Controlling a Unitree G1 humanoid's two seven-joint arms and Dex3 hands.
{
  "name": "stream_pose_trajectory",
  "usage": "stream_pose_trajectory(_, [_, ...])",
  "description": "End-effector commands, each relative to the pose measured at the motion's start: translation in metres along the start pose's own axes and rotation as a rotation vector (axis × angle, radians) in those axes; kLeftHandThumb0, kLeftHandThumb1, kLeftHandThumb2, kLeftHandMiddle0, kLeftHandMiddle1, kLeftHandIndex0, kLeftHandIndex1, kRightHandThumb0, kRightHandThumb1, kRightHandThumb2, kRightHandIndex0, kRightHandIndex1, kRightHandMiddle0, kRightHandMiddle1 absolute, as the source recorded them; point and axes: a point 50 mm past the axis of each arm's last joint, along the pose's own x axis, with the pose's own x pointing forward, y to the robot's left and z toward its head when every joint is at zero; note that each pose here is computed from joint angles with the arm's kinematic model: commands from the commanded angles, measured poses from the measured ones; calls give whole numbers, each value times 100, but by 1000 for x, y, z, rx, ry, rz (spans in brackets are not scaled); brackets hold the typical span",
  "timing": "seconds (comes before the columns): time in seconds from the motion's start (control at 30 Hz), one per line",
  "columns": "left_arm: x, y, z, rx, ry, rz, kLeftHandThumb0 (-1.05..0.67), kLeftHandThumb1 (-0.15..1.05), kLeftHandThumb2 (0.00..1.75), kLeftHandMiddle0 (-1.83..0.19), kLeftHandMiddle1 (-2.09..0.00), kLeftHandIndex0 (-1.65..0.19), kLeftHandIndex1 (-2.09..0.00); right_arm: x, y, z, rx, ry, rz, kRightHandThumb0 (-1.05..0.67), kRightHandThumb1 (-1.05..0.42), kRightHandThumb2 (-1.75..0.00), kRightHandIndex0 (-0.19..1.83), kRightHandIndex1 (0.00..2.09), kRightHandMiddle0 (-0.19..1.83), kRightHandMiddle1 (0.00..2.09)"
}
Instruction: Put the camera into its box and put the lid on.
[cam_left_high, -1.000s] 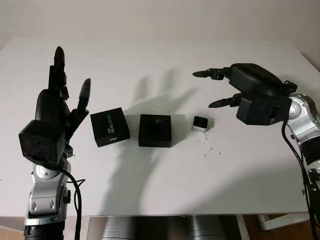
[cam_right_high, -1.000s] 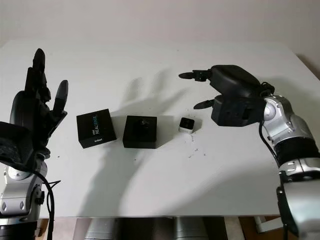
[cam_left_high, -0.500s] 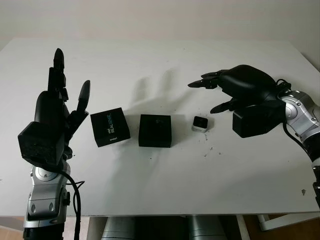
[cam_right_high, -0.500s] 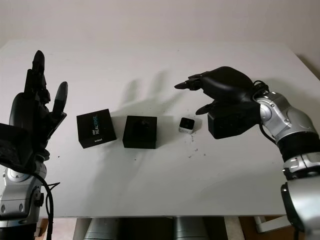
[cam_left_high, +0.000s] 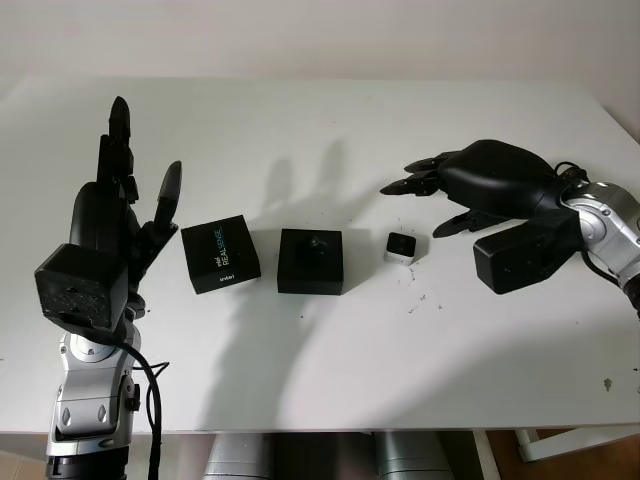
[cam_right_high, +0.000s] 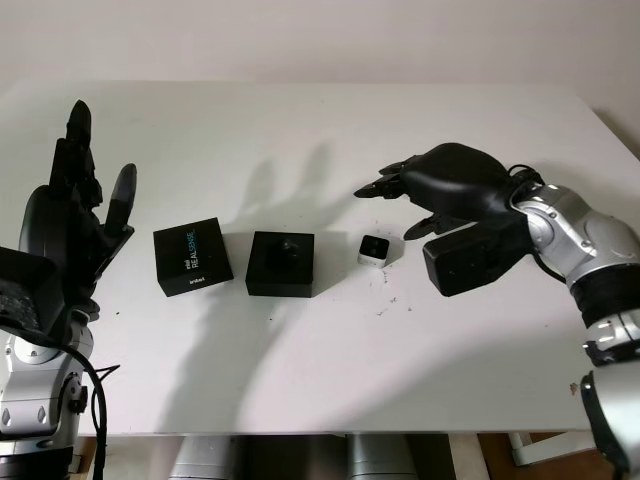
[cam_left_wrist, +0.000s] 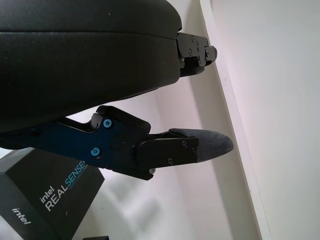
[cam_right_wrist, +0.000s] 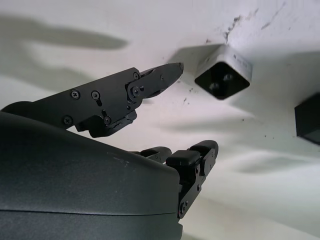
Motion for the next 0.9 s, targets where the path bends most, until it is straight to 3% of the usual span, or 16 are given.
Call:
stream_pose_trajectory(0.0, [1,0,1,-2,-12,-6,-57,105,46,1,-5,6,-5,-8,1,-2,4,0,-22,-29,-91,-6,34,3,45,5])
stream_pose_trajectory(0.3, [2,-3,0,-12,-18,-19,-56,105,47,1,-5,5,-6,-7,18,4,9,-25,-10,-39,-93,-6,22,1,42,3])
stream_pose_trajectory(0.87, [1,-6,-2,-12,-11,-12,-55,105,47,0,-6,5,-6,14,27,15,-72,-82,-59,-40,-97,-6,22,5,43,4])
